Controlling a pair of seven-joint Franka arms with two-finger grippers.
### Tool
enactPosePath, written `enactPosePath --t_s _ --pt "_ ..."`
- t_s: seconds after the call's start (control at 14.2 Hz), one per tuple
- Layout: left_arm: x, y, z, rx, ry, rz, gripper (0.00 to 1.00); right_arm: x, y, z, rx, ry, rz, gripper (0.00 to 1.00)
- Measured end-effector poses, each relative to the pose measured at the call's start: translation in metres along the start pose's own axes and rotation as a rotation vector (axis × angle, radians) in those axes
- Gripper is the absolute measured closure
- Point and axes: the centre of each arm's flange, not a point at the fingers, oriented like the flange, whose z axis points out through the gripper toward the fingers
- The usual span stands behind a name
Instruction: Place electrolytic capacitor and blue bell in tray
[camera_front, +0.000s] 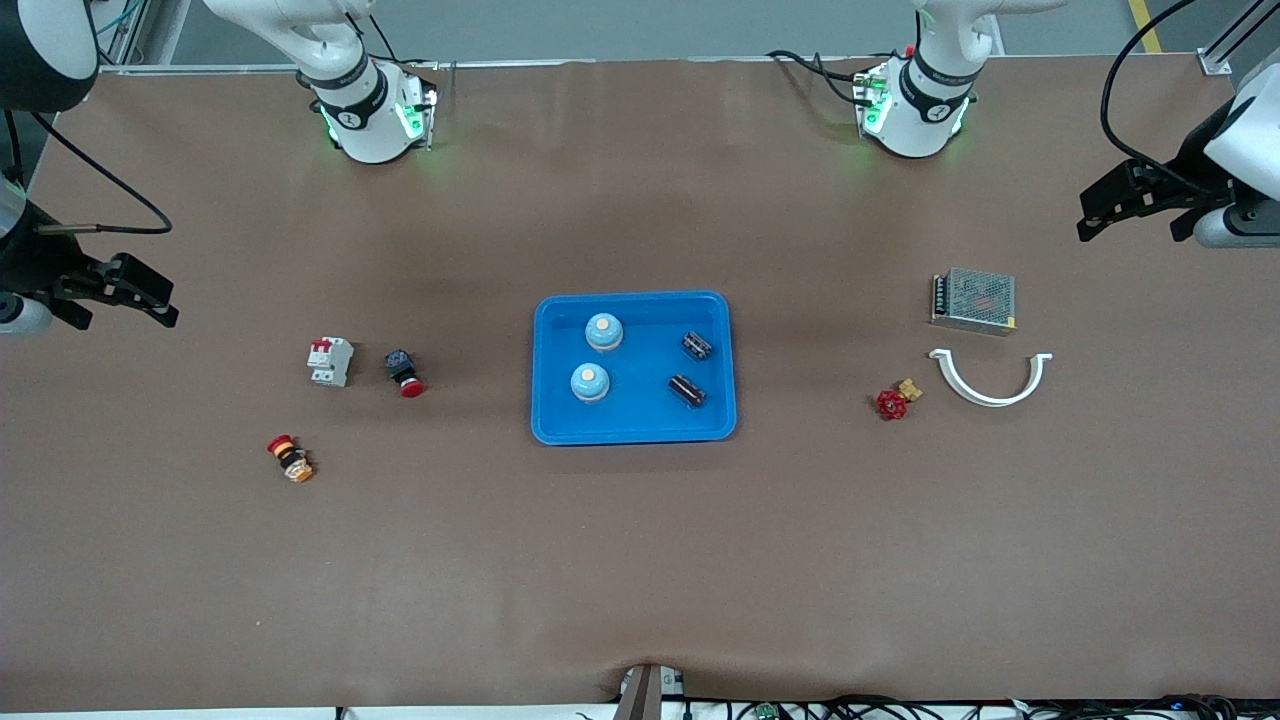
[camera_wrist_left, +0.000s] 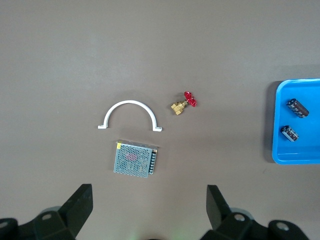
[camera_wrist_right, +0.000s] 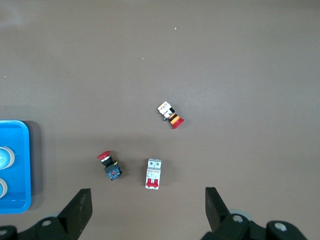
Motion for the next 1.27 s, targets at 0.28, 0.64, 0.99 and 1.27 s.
enactPosePath --t_s 0.28,0.64,0.99,1.27 --pt "0.0000 0.0000 -0.0004 0.000 0.001 0.000 0.00 -0.0002 -0.0005 0.0005 0.000 -0.003 -0.001 0.00" --pt "0.0000 0.0000 -0.0010 0.000 0.002 0.000 0.00 -0.0004 -0.0009 0.0008 0.000 -0.006 -0.002 0.00" --pt "0.0000 0.0000 -0.0015 0.000 0.003 0.000 0.00 -0.0003 -0.0019 0.0011 0.001 -0.007 -0.003 0.00" --pt "0.0000 0.0000 -0.0015 0.000 0.003 0.000 0.00 -0.0002 -0.0034 0.0011 0.001 -0.007 -0.006 0.00"
